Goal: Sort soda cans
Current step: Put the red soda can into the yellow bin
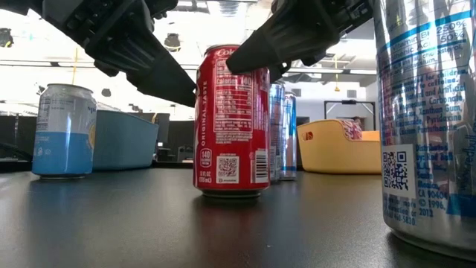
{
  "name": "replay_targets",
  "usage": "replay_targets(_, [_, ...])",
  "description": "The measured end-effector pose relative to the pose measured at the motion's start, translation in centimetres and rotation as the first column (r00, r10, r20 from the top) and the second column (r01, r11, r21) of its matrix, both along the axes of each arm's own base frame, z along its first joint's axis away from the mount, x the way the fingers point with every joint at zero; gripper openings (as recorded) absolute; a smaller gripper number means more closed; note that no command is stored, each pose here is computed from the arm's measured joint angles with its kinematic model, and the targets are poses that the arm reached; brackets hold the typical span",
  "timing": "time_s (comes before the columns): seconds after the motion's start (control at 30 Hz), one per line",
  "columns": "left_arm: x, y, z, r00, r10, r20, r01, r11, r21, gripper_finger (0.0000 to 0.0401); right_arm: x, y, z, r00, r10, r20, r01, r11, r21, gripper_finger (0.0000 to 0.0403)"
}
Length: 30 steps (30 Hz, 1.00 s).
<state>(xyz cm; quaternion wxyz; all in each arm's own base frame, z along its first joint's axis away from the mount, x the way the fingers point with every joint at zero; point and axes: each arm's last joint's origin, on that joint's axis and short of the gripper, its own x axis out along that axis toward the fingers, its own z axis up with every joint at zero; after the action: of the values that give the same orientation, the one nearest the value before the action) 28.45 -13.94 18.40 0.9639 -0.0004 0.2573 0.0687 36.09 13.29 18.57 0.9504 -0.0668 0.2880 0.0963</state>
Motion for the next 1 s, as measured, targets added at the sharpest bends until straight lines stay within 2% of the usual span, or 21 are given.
replay_targets(0.13, [0.0,0.0,0.0,1.0,-0.019,-0.008,0.019,0.999,0.036,0.0378,0.0,0.0,0.0,1.0,-0.001,0.0,0.001,1.0,0.002,0.0294])
replay_targets(0.33, [0.0,0.1,0.1,1.0,0.001,0.002,-0.001,1.0,0.019,0.0378,-1.3,0.6,1.7,0.999,0.04,0.007,-0.04,0.999,-0.007,0.0289])
replay_targets(0.5, [-0.2,0.2,2.2,0.995,-0.024,0.095,0.021,0.999,0.036,0.0377,-3.5,0.3,6.7,0.993,0.055,0.106,-0.059,0.998,0.026,0.0287])
replay_targets(0.63, [-0.7,0.9,3.7,0.992,-0.02,0.125,0.011,0.998,0.069,0.0377,-5.5,-0.8,9.6,0.992,0.03,0.126,-0.034,0.999,0.024,0.0287])
replay_targets(0.7, [-0.9,1.2,4.2,0.992,-0.004,0.129,-0.006,0.997,0.082,0.0377,-7.1,-1.7,11.1,0.991,-0.012,0.13,0.012,1.0,0.0,0.0286])
replay_targets(0.8, [-1.0,1.6,4.1,0.991,0.047,0.121,-0.061,0.992,0.109,0.0377,-10.0,-3.3,13.5,0.98,-0.137,0.143,0.143,0.989,-0.036,0.0286])
replay_targets(0.9, [-1.1,1.4,3.8,0.984,0.12,0.131,-0.137,0.982,0.129,0.0377,-12.6,-5.2,15.0,0.955,-0.263,0.139,0.273,0.96,-0.056,0.0286])
replay_targets(1.0, [-1.2,0.9,3.2,0.983,0.134,0.125,-0.151,0.978,0.141,0.0377,-15.1,-7.1,16.4,0.907,-0.387,0.165,0.401,0.915,-0.056,0.0286])
